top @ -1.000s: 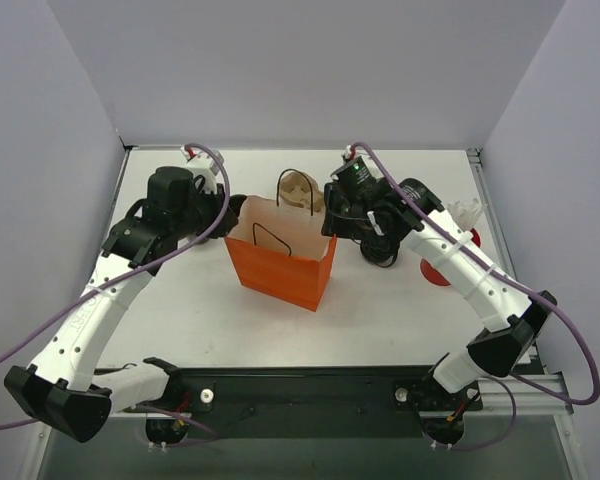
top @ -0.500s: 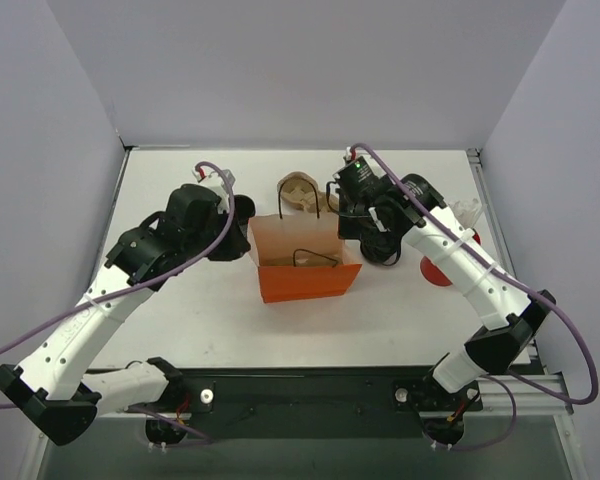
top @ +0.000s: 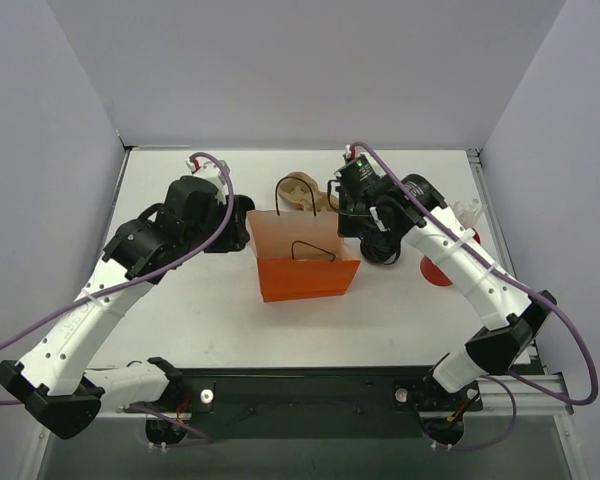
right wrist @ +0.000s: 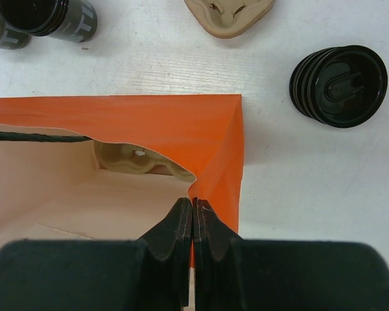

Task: Pack the takeout coffee

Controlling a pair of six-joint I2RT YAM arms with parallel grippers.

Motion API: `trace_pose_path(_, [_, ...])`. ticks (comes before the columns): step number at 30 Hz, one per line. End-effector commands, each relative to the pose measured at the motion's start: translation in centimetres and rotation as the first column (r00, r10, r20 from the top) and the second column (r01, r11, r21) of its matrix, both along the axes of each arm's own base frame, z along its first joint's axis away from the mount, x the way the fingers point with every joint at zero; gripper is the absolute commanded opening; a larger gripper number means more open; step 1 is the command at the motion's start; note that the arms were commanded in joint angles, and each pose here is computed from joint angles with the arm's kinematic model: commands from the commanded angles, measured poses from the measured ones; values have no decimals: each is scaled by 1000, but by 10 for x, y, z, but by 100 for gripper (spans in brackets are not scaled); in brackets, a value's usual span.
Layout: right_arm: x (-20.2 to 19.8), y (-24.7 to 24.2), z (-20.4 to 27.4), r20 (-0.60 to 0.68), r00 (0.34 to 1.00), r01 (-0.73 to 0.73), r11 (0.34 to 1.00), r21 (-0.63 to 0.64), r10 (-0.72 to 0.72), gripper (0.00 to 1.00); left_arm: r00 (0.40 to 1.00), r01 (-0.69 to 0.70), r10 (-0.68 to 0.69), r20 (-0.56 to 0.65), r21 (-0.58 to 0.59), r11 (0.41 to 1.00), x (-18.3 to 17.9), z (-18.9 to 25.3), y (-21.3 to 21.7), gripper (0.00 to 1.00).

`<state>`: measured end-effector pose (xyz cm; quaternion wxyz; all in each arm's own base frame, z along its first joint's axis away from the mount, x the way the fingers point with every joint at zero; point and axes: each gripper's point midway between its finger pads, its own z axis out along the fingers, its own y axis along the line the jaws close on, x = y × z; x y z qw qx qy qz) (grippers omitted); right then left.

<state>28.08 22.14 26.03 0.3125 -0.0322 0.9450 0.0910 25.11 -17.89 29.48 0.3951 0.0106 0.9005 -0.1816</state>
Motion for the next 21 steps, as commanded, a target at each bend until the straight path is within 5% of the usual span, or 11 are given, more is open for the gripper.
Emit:
trace_pose_path(1, [-11, -9, 8, 12, 1000, -4, 1000, 10, 4, 0, 998, -20, 19, 60, 13, 1000, 16, 12, -2, 52])
trace_pose_path(10, [-17, -7, 5, 16, 1000, -8, 1000, 29, 8, 0, 998, -19, 20, 63, -21, 1000, 26, 5, -14, 51])
trace_pose_path(21, [-20, -10, 6, 40, 999, 0, 999, 49, -2, 0, 1000, 4, -4, 5, -23, 1000, 20, -12, -19, 33])
